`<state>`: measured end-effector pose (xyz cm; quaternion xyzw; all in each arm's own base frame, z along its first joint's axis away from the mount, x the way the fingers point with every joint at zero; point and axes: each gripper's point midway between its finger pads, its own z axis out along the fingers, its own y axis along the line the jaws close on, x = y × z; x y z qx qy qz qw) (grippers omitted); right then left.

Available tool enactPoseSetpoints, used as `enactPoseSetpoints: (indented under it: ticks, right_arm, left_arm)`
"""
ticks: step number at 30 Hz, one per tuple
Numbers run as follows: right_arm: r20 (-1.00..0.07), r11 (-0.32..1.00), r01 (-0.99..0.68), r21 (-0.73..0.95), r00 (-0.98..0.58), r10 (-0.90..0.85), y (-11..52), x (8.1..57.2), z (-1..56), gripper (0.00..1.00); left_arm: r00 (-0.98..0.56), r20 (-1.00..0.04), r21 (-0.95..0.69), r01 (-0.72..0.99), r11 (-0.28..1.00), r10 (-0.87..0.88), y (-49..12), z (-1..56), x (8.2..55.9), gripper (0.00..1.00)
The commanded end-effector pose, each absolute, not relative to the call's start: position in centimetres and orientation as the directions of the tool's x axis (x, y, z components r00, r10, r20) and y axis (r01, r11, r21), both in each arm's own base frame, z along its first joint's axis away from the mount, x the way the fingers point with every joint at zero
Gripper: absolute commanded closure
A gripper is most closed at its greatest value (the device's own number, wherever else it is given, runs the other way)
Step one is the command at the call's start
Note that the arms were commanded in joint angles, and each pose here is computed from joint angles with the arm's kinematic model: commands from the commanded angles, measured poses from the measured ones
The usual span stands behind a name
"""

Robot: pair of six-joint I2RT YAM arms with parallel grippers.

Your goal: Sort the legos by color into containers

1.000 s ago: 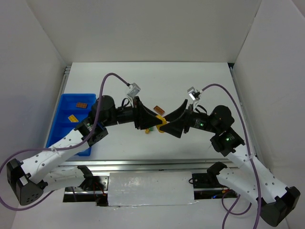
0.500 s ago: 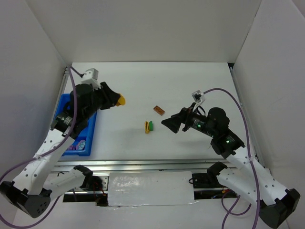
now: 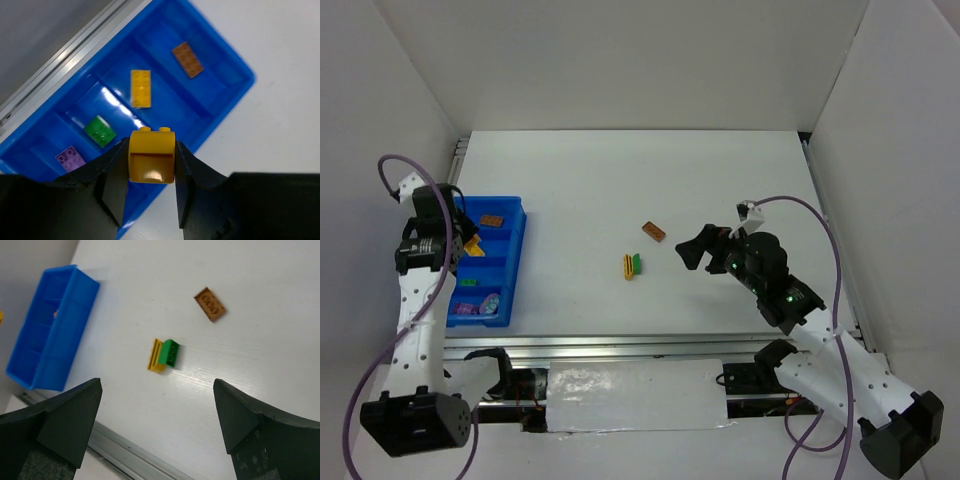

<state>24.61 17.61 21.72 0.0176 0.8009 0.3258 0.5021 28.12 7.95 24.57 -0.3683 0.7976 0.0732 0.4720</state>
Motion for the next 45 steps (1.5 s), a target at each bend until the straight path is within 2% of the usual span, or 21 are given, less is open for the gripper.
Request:
enactPoseSetpoints:
  ticks: [1,25,45]
  right_arm:
    - [-0.809,0.834,-0.208,0.511,-0.443,0.386,15.6,25.5,20.3,0.0]
    - [-0.812,0.812,-0.261,0.522,-0.443,0.379,16.0,24.7,20.4,0.0]
    - [-0.81,0.801,-0.279,0.529,-0.448,0.378,16.3,24.5,20.6,0.0]
  left_arm:
    - [-0.349,-0.751,-0.272,-0.609,0.745,-0.56,8.4,22.3,28.0,1.0]
    - [-0.33,-0.786,-0.273,-0.574,0.772,-0.523,8.5,22.0,27.6,1.0]
    - [-0.339,-0.776,-0.278,-0.573,0.771,-0.532,8.4,21.7,28.0,1.0]
